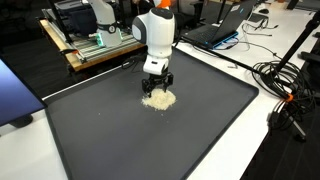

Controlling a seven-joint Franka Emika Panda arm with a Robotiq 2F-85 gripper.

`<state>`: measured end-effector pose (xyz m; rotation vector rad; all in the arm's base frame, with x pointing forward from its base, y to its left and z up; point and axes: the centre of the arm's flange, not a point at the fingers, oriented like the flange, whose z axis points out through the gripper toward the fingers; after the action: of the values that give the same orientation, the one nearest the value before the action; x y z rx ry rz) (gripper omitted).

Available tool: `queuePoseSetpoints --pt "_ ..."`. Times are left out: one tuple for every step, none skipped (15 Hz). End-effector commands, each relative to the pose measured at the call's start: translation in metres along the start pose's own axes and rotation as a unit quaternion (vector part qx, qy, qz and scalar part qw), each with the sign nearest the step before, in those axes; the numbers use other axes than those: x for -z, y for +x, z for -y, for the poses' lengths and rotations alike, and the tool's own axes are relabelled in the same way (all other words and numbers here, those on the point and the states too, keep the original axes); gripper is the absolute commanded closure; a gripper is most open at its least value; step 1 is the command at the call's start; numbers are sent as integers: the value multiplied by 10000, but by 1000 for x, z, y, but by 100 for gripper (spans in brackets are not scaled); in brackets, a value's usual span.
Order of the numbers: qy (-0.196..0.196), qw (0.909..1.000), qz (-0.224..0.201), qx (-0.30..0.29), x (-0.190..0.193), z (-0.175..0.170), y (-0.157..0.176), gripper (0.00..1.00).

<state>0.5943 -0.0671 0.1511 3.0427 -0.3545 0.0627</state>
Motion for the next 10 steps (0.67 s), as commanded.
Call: queuePoseSetpoints --pt "-85 10000 17 18 -6 2 8 49" --pt "-80 10000 5 19 -4 2 8 56" --pt "-67 10000 2 19 -4 2 8 64" --pt "-69 10000 -8 15 -3 2 9 69" --pt "-69 10000 -15 16 -2 2 9 77" --pt "-78 10000 -24 10 -2 1 10 84" --pt "-99 9999 -30 3 -1 1 9 92" --pt "-117 9999 -36 -3 0 0 10 96" --pt "-123 9999 -40 -4 0 0 10 96" --pt "-122 9999 -46 -2 1 0 10 98"
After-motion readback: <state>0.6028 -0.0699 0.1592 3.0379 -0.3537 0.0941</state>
